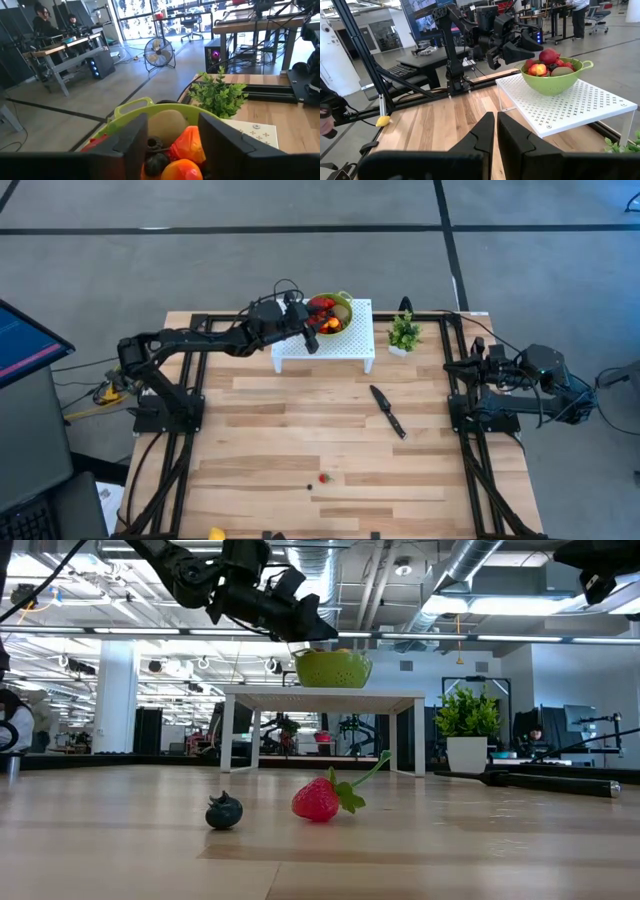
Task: Pick & Place Fruit
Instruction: Put the black blueberry into the green strainer bowl
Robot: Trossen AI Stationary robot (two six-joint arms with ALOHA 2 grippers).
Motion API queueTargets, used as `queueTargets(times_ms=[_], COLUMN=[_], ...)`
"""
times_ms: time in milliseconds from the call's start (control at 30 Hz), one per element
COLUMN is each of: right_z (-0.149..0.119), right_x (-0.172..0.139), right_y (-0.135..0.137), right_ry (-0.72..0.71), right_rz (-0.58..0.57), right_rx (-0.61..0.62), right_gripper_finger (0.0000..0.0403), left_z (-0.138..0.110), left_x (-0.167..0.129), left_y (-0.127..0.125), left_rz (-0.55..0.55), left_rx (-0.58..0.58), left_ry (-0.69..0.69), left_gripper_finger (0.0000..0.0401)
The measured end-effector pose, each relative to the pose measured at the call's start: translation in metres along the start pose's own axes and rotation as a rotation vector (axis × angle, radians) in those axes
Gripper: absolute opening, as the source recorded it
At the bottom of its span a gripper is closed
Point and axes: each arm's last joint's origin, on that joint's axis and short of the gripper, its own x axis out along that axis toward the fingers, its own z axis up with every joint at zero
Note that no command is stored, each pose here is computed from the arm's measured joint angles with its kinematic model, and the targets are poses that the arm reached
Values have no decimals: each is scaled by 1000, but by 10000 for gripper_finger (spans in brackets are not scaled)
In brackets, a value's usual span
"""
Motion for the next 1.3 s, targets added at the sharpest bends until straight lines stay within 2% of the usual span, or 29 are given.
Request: queueTargets(times_ms=[167,300,667,933,1033,1233,1300], right_z=[0,0,0,0,0,0,0], right_x=[0,0,0,0,0,0,0], right_y=[0,0,0,0,0,0,0], right_ry=[0,0,0,0,0,0,0], right_rz=[0,0,0,0,0,0,0], right_rx=[0,0,0,0,0,0,0], right_gripper_finger=[17,17,17,17,17,17,17], left_z=[2,17,65,69,65,57,56], left_x=[-1,-10,-52,-75,-83,-104,-113], left_y=[-3,-13,-64,-105,-121,-154,-165], left_rz=[-9,-43,-219,-377,-467,-762,-831], left_rx=[-6,-27,-29,-9,14,57,67], left_ry=[-5,-53,-206,-154,-101,-14,-7], left_gripper_finger=[194,200,191,188,187,186,186])
